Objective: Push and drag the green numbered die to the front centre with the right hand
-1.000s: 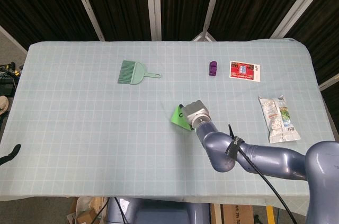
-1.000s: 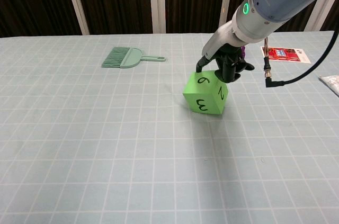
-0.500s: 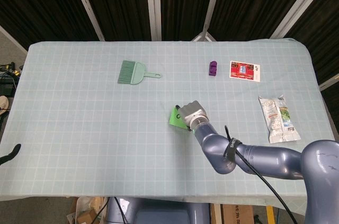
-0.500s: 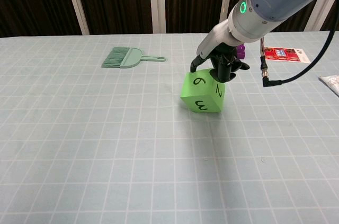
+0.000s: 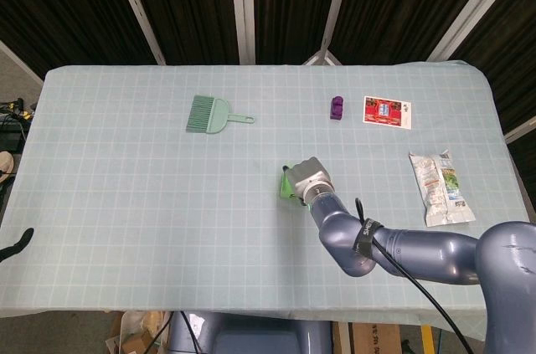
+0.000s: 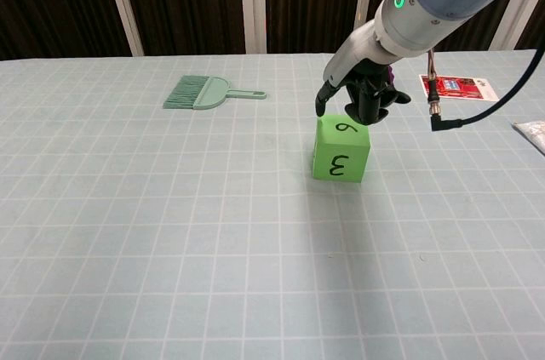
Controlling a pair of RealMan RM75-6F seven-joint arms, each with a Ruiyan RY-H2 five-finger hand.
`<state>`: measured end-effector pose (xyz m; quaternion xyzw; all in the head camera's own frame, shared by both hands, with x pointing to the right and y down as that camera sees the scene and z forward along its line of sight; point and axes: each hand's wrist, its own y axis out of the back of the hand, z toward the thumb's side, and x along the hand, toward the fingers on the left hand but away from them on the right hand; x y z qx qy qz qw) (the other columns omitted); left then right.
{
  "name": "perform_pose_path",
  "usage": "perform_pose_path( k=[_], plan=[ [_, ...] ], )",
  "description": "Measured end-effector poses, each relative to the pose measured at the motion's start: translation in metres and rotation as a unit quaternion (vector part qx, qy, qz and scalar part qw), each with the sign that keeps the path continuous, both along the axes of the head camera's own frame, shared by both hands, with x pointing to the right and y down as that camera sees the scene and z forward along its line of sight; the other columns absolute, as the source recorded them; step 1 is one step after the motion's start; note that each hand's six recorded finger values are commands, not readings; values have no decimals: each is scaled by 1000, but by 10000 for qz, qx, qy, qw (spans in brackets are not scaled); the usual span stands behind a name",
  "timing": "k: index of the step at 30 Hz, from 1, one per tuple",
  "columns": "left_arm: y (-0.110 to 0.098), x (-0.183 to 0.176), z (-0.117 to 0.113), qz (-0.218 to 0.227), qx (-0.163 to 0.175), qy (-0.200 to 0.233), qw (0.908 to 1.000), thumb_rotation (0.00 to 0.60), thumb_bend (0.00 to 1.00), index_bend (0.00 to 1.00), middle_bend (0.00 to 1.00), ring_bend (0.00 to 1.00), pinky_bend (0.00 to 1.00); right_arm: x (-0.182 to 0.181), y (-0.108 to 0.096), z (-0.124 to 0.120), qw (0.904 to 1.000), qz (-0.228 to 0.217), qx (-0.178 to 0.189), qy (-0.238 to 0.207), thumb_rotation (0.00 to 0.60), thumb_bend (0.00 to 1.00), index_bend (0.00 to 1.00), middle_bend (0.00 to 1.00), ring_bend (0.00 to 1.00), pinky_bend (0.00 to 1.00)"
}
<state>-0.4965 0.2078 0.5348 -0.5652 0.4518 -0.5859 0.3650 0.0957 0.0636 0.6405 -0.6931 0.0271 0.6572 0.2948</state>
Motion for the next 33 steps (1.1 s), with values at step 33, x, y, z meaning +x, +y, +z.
perform_pose_path(
  k=[33],
  plan=[
    [-2, -3, 1, -80, -9, -65, 9999, 600, 335, 106, 0, 0, 82, -3, -31, 21, 9937, -45, 826, 760, 600, 855, 110, 820, 839, 694]
  ],
)
